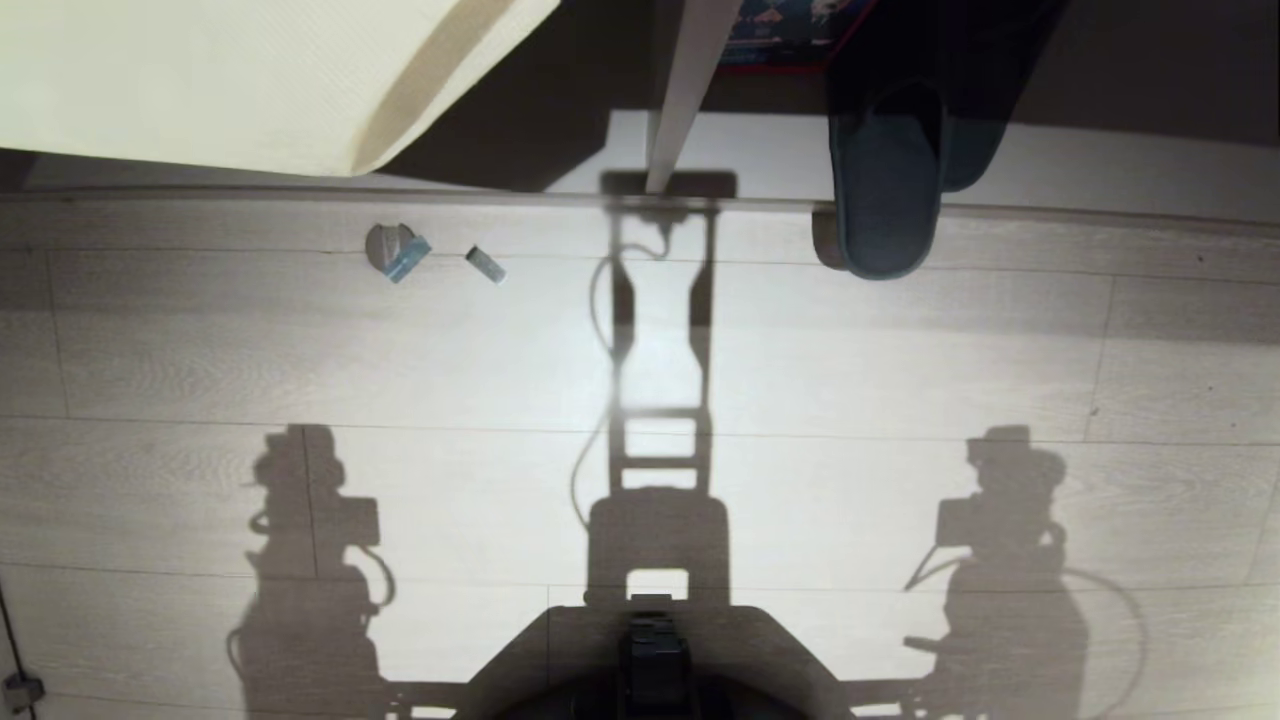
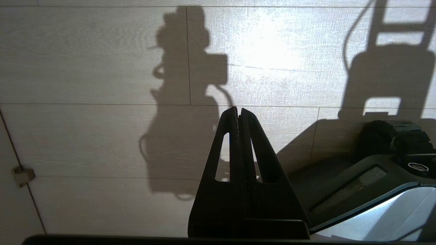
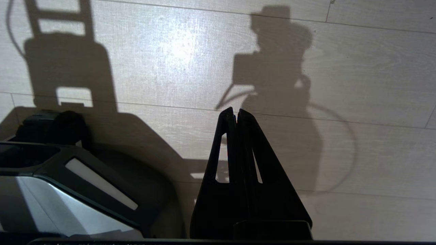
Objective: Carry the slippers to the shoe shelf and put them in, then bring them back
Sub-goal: Pick up the slippers in the shoe cabinet
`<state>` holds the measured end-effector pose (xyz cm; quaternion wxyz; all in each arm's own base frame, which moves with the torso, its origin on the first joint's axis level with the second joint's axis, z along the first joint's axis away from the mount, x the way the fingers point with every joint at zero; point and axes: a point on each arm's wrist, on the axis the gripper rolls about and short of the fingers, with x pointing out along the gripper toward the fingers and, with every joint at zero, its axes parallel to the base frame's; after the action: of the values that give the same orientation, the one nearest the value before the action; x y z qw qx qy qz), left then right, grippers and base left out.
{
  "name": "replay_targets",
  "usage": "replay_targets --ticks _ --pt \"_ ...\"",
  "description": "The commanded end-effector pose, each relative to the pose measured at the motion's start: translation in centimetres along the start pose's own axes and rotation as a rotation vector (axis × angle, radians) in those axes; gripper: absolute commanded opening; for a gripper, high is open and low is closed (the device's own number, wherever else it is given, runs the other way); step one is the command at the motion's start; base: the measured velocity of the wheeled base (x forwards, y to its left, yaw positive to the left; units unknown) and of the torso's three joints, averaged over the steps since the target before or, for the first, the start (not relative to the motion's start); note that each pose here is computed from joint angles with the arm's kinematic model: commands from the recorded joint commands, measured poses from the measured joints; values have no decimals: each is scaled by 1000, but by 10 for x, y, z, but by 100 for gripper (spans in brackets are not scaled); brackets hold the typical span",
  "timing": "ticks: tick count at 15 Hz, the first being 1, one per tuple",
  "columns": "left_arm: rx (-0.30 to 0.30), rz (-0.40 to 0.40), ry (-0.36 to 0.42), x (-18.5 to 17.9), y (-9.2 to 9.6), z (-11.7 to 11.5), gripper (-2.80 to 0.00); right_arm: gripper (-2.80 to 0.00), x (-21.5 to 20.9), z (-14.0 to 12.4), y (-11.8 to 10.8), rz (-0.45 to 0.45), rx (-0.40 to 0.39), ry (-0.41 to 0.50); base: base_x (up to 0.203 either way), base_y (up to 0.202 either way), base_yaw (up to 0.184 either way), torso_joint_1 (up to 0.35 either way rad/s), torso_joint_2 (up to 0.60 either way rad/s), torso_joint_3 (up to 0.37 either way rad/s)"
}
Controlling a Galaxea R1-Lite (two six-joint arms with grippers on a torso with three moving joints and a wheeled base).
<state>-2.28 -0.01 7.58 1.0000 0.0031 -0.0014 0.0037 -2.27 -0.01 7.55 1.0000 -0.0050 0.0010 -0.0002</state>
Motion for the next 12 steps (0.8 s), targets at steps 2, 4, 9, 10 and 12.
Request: replay_targets --ticks 2,4,9,10,12 --pt "0 2 0 0 0 0 -280 -280 0 0 0 0 -1 0 0 0 0 4 3 -90" --pt "0 1 0 0 0 0 -280 -280 0 0 0 0 -2 -2 0 0 0 1 1 -23" --pt "6 0 1 0 0 0 -280 -280 0 0 0 0 -5 -2 0 0 0 0 0 0" --pt "3 0 1 0 0 0 -280 -280 0 0 0 0 -5 0 0 0 0 0 0 0" --pt "5 -1 1 0 0 0 -280 -280 0 1 0 5 -15 -8 0 0 0 0 0 0"
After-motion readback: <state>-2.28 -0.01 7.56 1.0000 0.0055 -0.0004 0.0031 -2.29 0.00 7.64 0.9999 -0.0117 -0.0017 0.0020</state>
